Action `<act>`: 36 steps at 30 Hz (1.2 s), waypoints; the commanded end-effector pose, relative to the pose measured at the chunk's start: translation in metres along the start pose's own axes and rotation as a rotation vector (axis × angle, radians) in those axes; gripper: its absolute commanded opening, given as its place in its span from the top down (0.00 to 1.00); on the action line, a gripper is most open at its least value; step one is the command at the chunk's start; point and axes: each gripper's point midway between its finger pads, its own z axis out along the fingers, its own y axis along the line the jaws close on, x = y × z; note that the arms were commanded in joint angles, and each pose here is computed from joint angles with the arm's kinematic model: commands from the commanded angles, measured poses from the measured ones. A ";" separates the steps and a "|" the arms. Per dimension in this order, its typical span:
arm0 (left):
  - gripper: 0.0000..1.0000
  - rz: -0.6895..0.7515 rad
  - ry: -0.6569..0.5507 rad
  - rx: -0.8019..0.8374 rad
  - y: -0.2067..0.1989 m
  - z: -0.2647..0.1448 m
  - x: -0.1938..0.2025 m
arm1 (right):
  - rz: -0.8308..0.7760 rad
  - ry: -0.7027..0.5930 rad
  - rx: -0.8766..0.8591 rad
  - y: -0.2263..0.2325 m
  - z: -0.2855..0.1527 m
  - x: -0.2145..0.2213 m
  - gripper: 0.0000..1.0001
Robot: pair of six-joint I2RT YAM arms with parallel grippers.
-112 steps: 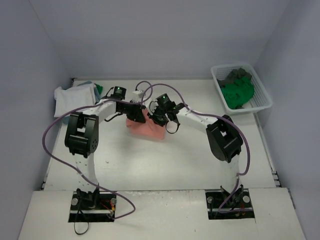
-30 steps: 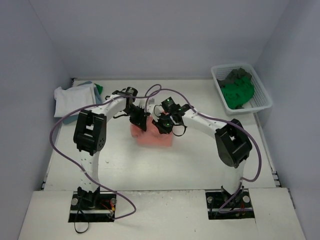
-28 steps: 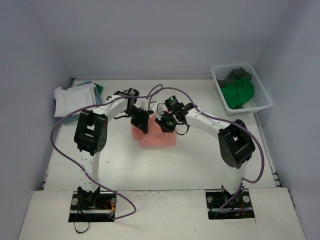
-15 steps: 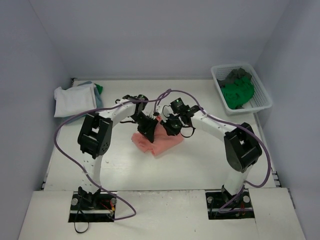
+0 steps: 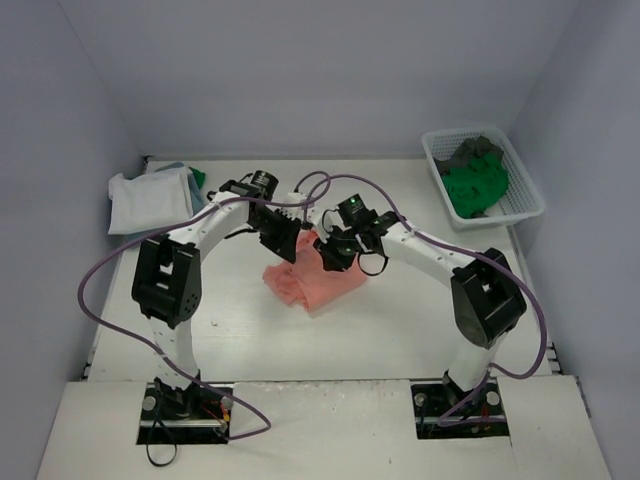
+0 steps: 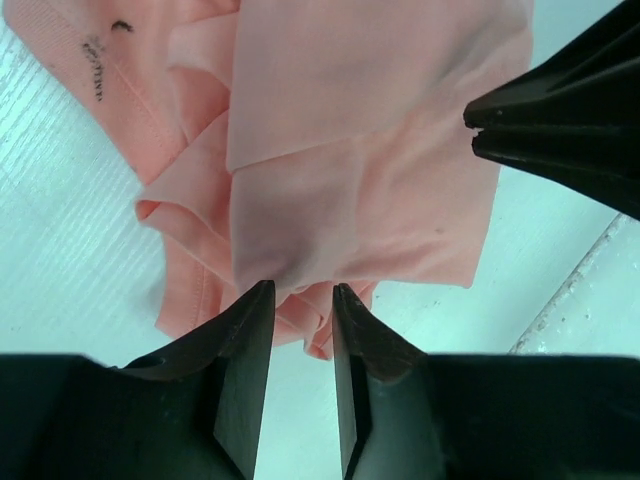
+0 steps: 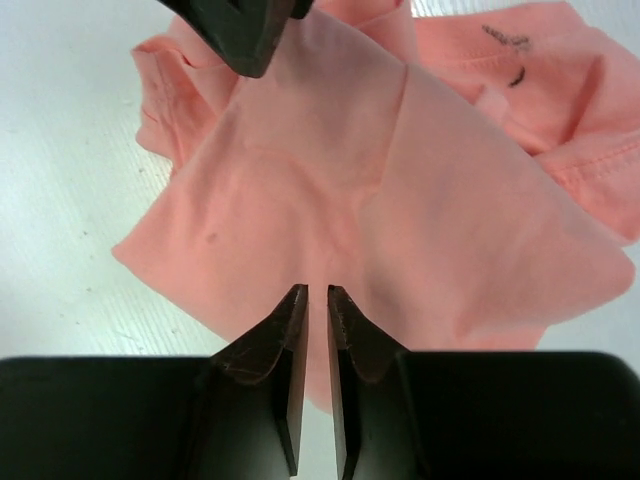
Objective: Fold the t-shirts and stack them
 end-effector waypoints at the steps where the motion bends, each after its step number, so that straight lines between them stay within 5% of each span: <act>1: 0.74 0.008 -0.073 0.037 -0.012 -0.023 -0.015 | -0.053 -0.078 -0.043 0.014 0.000 -0.033 0.89; 15: 0.66 -0.238 -0.248 0.239 -0.020 -0.053 0.025 | -0.076 0.036 -0.143 0.043 0.072 -0.003 1.00; 36: 0.65 -0.495 -0.172 0.218 0.023 -0.005 0.055 | 0.043 -0.053 0.080 -0.043 0.067 -0.036 1.00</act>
